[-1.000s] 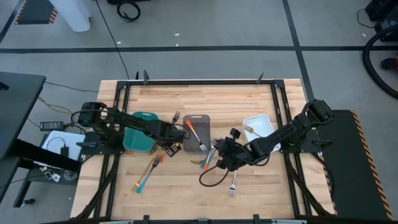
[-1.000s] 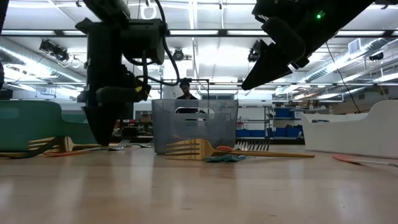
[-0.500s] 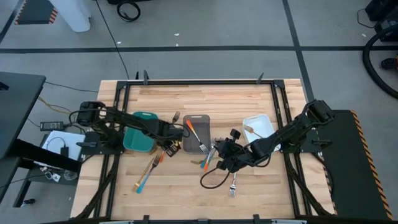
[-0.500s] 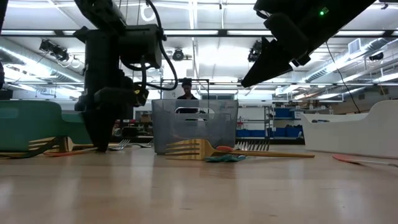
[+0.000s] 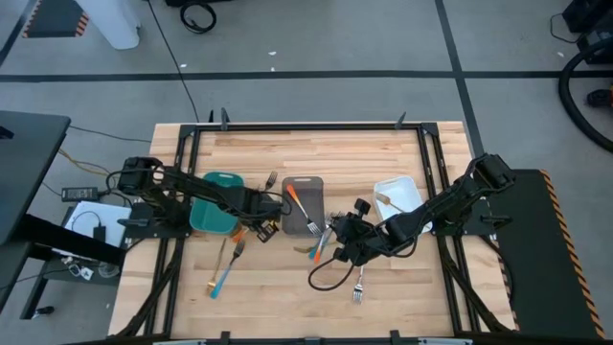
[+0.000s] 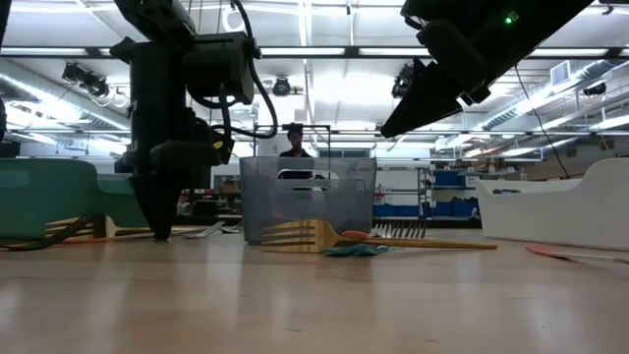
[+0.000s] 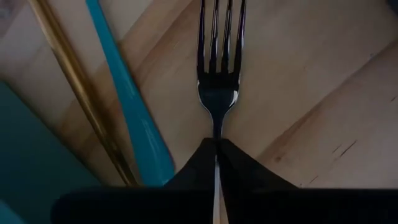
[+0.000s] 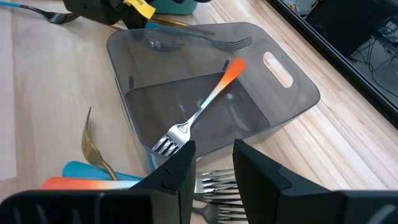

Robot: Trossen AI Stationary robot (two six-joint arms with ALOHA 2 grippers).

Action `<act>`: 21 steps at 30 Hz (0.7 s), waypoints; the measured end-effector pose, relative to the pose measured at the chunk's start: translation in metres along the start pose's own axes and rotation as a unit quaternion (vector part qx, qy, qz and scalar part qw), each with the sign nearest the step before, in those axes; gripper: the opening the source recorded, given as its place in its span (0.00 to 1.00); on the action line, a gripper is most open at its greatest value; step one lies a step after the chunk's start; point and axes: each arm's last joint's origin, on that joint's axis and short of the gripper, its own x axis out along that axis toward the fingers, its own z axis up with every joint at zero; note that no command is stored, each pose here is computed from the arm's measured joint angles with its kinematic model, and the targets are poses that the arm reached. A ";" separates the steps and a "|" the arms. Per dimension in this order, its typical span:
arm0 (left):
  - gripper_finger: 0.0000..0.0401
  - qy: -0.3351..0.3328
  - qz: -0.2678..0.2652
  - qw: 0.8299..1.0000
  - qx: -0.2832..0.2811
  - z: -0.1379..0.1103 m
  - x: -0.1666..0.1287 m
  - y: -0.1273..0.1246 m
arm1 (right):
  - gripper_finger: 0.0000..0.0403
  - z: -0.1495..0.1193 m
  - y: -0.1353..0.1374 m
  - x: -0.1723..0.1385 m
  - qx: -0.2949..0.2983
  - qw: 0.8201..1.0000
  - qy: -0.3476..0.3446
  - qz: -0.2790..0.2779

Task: Sort silverware by color (type)
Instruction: Put the orange fork into the black bin

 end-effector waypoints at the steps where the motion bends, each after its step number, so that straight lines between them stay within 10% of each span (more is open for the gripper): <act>1: 0.04 0.001 0.001 1.000 0.005 0.001 -0.001 -0.001 | 0.28 0.000 0.000 0.000 0.000 1.000 0.000 0.000; 21: 0.03 -0.035 0.054 0.993 0.097 0.004 -0.053 -0.027 | 0.28 0.000 0.000 0.000 -0.002 1.000 0.002 -0.001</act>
